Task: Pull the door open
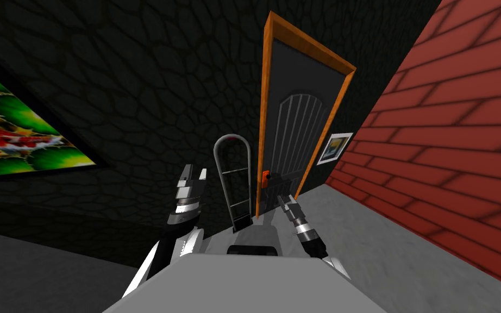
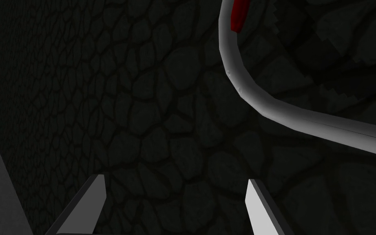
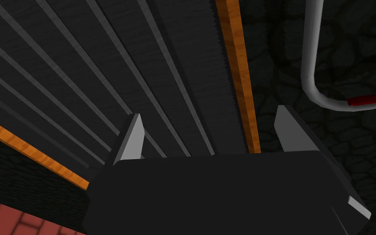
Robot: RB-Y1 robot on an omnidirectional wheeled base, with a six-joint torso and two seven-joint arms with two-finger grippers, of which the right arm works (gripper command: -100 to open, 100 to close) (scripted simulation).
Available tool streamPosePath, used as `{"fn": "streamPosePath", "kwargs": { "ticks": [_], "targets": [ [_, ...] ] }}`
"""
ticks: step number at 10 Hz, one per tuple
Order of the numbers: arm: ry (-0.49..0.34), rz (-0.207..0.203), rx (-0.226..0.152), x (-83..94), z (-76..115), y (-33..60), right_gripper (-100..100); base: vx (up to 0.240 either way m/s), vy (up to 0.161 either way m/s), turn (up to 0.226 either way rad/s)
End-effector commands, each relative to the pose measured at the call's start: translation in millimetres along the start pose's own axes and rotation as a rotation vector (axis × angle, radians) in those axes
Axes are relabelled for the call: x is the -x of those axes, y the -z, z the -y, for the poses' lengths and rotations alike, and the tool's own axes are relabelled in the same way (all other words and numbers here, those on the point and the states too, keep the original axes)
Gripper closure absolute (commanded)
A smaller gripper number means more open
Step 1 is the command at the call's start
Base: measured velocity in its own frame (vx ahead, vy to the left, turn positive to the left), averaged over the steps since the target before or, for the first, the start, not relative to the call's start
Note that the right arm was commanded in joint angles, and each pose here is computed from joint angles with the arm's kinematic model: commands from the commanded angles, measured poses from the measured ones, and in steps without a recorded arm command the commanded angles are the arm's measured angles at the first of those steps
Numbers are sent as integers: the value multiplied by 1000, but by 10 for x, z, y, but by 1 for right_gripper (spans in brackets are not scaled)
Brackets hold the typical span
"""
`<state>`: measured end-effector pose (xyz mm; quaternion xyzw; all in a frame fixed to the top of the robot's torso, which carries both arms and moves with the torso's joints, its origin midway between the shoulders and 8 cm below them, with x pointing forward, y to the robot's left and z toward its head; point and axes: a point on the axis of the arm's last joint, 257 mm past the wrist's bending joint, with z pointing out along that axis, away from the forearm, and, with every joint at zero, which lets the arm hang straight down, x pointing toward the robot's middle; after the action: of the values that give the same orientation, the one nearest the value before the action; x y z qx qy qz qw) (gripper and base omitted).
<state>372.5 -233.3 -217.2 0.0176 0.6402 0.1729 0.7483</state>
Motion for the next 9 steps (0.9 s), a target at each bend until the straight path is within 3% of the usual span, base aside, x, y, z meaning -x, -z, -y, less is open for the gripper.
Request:
{"fn": "streamPosePath", "kwargs": {
  "ticks": [1,9],
  "targets": [
    [39,-25,5,-94,-10,24,-100,103,-22,79],
    [202,-150,37,-627,-45,194,-100,108,-58,74]
  ]
}}
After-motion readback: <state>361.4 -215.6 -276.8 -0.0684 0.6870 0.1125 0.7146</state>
